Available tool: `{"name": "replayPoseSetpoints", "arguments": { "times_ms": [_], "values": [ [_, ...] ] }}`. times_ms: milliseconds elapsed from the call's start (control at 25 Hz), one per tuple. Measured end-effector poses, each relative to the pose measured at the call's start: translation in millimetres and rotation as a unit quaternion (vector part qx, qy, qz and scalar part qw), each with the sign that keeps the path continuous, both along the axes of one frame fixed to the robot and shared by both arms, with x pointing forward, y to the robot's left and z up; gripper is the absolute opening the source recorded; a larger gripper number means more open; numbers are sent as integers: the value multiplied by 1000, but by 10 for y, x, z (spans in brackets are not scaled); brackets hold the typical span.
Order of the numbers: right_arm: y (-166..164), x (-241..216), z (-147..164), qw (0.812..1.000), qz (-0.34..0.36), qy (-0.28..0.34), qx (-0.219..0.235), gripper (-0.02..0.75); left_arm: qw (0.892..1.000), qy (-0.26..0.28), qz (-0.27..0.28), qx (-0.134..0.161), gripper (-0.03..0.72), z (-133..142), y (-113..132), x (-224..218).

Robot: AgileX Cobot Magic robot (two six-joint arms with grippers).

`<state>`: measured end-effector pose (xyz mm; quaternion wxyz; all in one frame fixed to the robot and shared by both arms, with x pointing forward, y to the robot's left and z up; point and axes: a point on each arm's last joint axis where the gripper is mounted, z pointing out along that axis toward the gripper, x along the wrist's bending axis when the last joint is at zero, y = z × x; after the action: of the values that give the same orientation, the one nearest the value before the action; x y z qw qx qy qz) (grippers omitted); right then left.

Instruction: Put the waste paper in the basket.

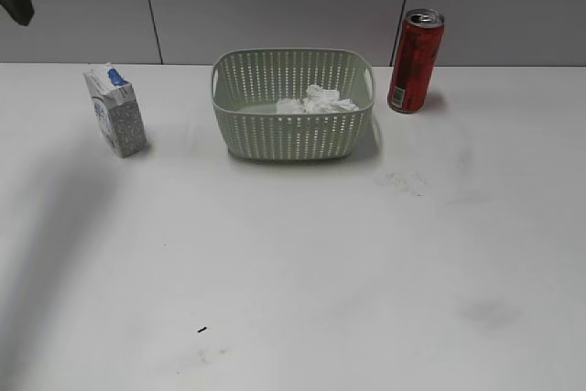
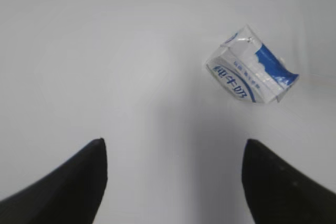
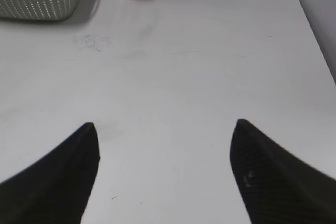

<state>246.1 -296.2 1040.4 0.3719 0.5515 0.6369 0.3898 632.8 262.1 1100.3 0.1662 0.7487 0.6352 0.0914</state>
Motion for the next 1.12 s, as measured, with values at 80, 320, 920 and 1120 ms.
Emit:
{"name": "replayPoseSetpoints", "arguments": {
  "times_ms": [80,320,920,1120],
  "values": [
    [3,0,0,1000,1,0,2,589,1000,5,7,0,585,24,64,-133],
    [5,-1,0,1000,2,0,3,589,1000,23,-1,4,585,72,108,-762],
    [5,-1,0,1000,-2,1,10,589,1000,5,-2,6,581,-333,216,-2510],
    [5,-1,0,1000,-2,1,11,589,999,-47,1,5,578,-540,248,-2966]
  ]
}}
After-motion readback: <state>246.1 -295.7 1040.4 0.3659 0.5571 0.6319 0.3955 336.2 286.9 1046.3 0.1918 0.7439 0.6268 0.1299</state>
